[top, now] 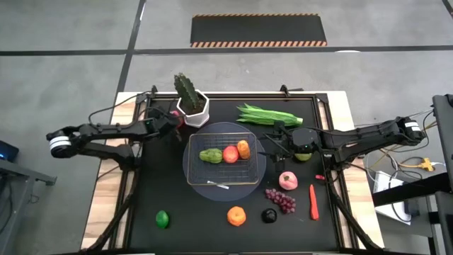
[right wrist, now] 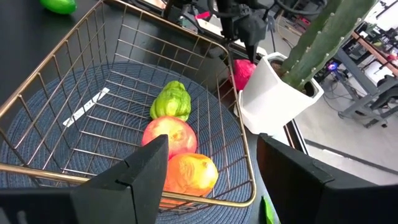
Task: Build produce basket
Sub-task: Put the bell pepper into the wire basket
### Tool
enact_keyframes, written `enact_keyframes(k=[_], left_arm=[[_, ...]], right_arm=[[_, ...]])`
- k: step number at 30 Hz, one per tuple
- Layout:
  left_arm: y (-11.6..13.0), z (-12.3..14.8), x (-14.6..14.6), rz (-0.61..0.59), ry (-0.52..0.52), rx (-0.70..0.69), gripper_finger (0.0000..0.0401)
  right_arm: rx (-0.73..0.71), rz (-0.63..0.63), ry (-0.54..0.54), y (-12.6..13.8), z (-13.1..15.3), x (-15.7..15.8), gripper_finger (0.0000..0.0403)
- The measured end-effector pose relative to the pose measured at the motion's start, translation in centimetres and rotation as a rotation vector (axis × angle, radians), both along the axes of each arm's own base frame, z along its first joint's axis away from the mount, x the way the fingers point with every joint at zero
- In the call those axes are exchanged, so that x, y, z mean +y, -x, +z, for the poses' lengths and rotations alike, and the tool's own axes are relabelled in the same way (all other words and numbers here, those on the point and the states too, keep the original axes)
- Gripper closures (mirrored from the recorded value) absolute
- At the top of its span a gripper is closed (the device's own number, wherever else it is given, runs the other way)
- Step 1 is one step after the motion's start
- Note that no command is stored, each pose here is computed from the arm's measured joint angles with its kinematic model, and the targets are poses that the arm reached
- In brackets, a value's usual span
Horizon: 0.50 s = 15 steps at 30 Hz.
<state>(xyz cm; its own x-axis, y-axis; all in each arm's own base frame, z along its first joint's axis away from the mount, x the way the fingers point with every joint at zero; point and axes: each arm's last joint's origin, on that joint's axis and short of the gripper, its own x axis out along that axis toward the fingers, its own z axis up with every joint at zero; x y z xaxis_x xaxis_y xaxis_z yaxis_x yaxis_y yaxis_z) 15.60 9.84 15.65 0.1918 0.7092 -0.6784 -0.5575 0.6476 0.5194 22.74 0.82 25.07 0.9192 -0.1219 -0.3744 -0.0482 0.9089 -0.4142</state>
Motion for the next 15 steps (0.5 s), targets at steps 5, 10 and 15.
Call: enact_keyframes(k=[5, 10, 15], left_arm=[[-0.36, -0.62, 0.40, 0.021, -0.008, 0.026, 0.0136], [-0.59, -0.89, 0.59, 0.043, -0.022, 0.045, 0.0136], [-0.84, -0.15, 0.75, 0.107, -0.003, -0.045, 0.0136]], right_arm=[[0.000, 0.001, 0.004, 0.00, 0.00, 0.00, 0.0174], [0.000, 0.002, 0.005, 0.00, 0.00, 0.00, 0.0174], [0.001, 0.002, 0.005, 0.00, -0.01, 0.00, 0.0174]])
